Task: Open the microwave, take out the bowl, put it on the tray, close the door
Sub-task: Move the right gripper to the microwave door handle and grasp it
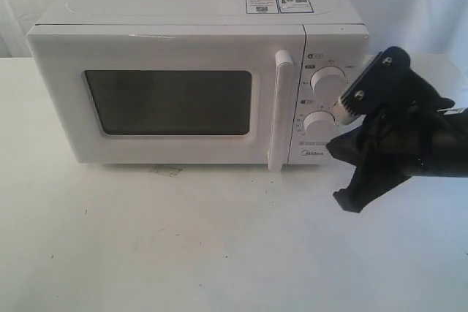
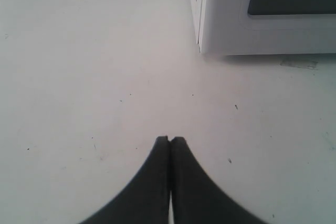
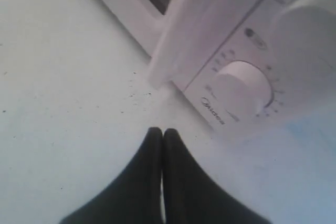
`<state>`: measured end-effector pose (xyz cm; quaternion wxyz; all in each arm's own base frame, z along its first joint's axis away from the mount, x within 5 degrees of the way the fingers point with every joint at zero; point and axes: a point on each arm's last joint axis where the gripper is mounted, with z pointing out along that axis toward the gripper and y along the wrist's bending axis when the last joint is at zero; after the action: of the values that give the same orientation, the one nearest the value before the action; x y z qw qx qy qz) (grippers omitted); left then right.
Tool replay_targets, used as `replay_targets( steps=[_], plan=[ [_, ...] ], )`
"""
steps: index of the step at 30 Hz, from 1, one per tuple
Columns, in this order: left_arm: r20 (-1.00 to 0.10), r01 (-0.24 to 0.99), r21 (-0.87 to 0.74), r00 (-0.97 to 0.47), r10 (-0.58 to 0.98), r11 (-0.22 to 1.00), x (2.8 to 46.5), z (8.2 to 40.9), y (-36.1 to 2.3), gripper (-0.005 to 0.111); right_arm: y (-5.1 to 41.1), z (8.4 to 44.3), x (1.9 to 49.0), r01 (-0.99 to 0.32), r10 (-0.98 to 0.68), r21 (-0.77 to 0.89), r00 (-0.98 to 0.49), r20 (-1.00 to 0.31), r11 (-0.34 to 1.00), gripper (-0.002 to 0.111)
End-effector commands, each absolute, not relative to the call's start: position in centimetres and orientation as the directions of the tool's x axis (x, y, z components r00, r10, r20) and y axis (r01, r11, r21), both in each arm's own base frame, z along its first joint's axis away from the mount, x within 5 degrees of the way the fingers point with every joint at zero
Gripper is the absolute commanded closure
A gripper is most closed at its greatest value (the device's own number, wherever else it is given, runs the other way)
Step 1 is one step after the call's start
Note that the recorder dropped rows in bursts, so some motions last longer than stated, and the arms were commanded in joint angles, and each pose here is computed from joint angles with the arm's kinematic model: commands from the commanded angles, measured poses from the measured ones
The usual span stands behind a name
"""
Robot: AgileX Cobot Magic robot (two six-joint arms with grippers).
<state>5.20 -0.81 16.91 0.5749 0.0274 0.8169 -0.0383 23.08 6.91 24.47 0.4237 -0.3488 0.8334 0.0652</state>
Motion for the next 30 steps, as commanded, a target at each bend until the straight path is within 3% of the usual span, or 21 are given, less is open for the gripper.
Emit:
replay_targets(
  steps=[1,3,4,10,17,24,26,29,30],
  plan=[
    [-0.94,0.096,-0.037,-0.341,-0.002,0.995,5.2,16.8,-0.9,0.107,8.1,25.1,22.7,-0.829,-0.454,0.071,-0.373,-0.809,0.555,0.108],
    [-0.94,0.096,-0.037,-0.341,-0.002,0.995,5.2,16.8,-0.9,0.107,9.0,25.4,22.3,-0.897,-0.412,0.114,-0.305,-0.858,0.428,0.108],
    [-0.94,0.096,-0.037,-0.341,-0.002,0.995,5.2,16.8,-0.9,0.107,9.1,25.5,22.4,-0.894,-0.399,0.111,-0.301,-0.866,0.434,0.108],
    [-0.94,0.096,-0.037,-0.341,-0.002,0.995,5.2,16.8,-0.9,0.107,7.5,25.2,24.5,-0.758,-0.416,-0.024,-0.33,-0.847,0.651,0.108],
    [-0.94,0.096,-0.037,-0.341,-0.002,0.995,5.2,16.8,-0.9,0.107,7.3,25.5,25.1,-0.697,-0.334,0.011,-0.358,-0.872,0.717,0.107],
    [-0.94,0.096,-0.037,-0.341,-0.002,0.995,5.2,16.8,-0.9,0.107,7.1,25.8,25.5,-0.687,-0.357,-0.061,-0.298,-0.885,0.724,0.079],
    [-0.94,0.096,-0.037,-0.341,-0.002,0.995,5.2,16.8,-0.9,0.107,6.9,25.8,25.6,-0.67,-0.363,-0.075,-0.3,-0.882,0.738,0.085],
    [-0.94,0.096,-0.037,-0.341,-0.002,0.995,5.2,16.8,-0.9,0.107,6.2,25.6,26.0,-0.613,-0.377,-0.114,-0.319,-0.87,0.782,0.108],
    [-0.94,0.096,-0.037,-0.341,-0.002,0.995,5.2,16.8,-0.9,0.107,5.9,25.6,26.2,-0.586,-0.382,-0.131,-0.327,-0.864,0.799,0.108]
  ],
)
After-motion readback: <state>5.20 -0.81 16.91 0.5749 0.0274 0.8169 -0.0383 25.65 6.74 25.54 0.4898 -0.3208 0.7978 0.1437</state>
